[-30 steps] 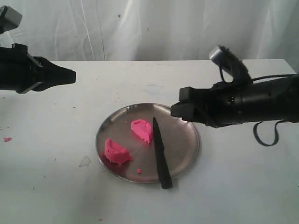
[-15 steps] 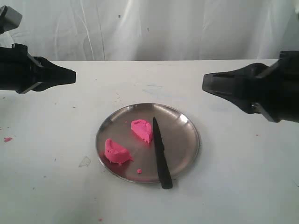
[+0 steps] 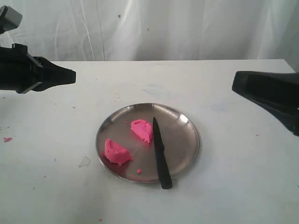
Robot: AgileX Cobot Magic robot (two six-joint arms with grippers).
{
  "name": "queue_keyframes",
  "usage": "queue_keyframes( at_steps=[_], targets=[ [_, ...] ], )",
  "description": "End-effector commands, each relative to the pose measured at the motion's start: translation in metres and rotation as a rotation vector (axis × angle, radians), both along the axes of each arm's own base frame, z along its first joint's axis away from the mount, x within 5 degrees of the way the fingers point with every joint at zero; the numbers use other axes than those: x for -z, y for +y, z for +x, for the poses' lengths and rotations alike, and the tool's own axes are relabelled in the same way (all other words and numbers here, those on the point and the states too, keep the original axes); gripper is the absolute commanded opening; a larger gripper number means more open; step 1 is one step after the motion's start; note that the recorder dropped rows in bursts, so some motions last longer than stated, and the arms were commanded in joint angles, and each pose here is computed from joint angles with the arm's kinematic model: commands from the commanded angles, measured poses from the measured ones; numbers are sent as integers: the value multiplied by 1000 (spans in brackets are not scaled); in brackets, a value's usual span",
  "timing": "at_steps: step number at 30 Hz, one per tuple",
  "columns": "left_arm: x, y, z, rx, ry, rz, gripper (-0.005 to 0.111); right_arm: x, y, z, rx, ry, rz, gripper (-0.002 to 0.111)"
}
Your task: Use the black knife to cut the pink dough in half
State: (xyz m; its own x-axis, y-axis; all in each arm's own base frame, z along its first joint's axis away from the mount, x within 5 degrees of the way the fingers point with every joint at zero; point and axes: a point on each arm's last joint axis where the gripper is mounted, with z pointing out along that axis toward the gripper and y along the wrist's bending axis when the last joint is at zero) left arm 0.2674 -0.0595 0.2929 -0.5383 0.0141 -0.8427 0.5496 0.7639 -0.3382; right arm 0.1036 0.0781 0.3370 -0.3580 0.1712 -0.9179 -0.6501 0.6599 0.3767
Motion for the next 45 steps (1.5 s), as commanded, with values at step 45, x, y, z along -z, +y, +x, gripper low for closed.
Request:
queue_keyframes(
  at_steps=[45],
  targets=[
    [-2,-1,-3,3,0,-23,0,15,-36,-16,369,137,-23,0]
  ],
)
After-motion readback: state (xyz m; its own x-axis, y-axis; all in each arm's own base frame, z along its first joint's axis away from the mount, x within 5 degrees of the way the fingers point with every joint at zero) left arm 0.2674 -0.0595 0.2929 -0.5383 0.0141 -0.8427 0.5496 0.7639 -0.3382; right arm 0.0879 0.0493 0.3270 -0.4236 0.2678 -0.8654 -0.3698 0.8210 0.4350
